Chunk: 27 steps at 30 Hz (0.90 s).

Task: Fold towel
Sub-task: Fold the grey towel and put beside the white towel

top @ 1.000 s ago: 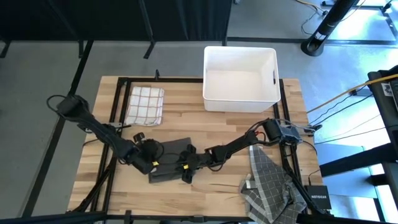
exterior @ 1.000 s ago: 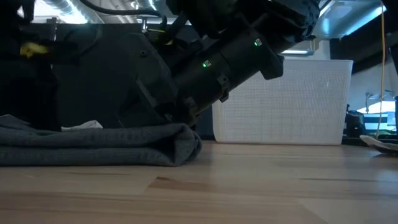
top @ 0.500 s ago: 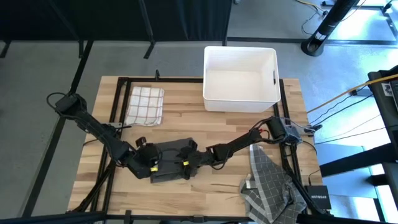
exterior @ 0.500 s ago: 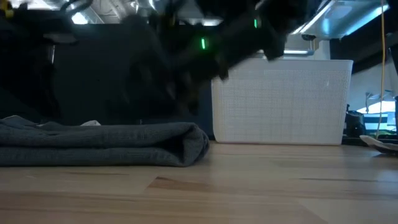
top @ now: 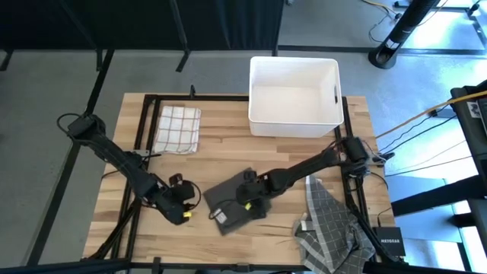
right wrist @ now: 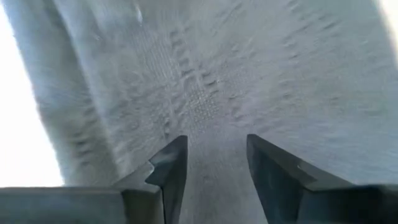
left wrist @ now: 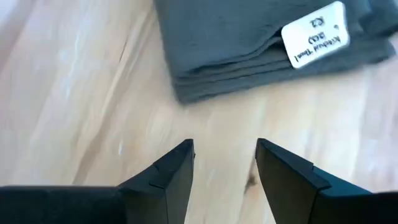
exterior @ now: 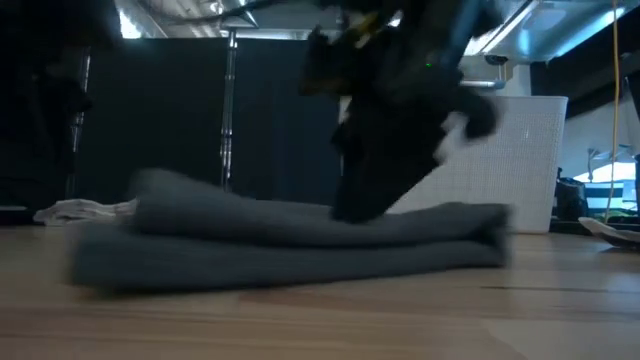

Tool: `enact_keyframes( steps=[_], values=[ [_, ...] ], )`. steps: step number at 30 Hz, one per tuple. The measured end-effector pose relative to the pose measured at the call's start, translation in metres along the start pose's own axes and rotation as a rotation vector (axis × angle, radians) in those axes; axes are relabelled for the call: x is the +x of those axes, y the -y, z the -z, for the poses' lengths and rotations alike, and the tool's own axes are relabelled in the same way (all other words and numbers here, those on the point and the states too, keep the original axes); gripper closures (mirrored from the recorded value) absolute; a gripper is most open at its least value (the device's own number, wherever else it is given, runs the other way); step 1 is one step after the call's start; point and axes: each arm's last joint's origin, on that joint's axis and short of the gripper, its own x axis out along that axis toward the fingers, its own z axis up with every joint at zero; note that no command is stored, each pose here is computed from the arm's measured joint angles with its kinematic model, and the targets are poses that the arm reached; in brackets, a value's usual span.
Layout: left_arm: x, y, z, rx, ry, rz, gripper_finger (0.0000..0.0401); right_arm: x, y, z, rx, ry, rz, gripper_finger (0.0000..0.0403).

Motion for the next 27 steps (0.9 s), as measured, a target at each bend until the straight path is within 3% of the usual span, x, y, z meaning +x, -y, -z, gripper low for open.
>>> enact_keyframes(
  steps=[3,6,10,12,19,22,27],
  values=[
    [-0.004,0.003,-0.006,0.039,0.052,-0.011,0.0235,-0.036,0.000,-0.003,0.033,-0.019,-0.010,0.0236],
    [-0.003,0.003,-0.013,0.051,0.171,-0.060,0.0235,-0.058,0.001,-0.005,0.228,-0.002,-0.009,0.0236],
    [0.005,-0.002,-0.017,0.024,0.304,-0.146,0.0235,-0.057,-0.011,-0.012,0.520,0.126,0.124,0.0236],
    [0.011,-0.007,-0.014,0.004,0.294,-0.172,0.0235,-0.046,-0.025,-0.012,0.588,0.205,0.183,0.0236],
    [0.034,-0.020,0.005,-0.108,0.208,-0.226,0.0235,-0.001,-0.062,0.007,0.505,0.130,0.214,0.0236],
    [0.041,-0.020,0.008,-0.103,0.147,-0.217,0.0235,0.011,-0.066,0.015,0.409,0.067,0.240,0.0236],
    [0.050,-0.019,0.011,-0.067,0.120,-0.228,0.0235,0.005,-0.056,0.024,0.174,-0.093,0.304,0.0236]
  ],
)
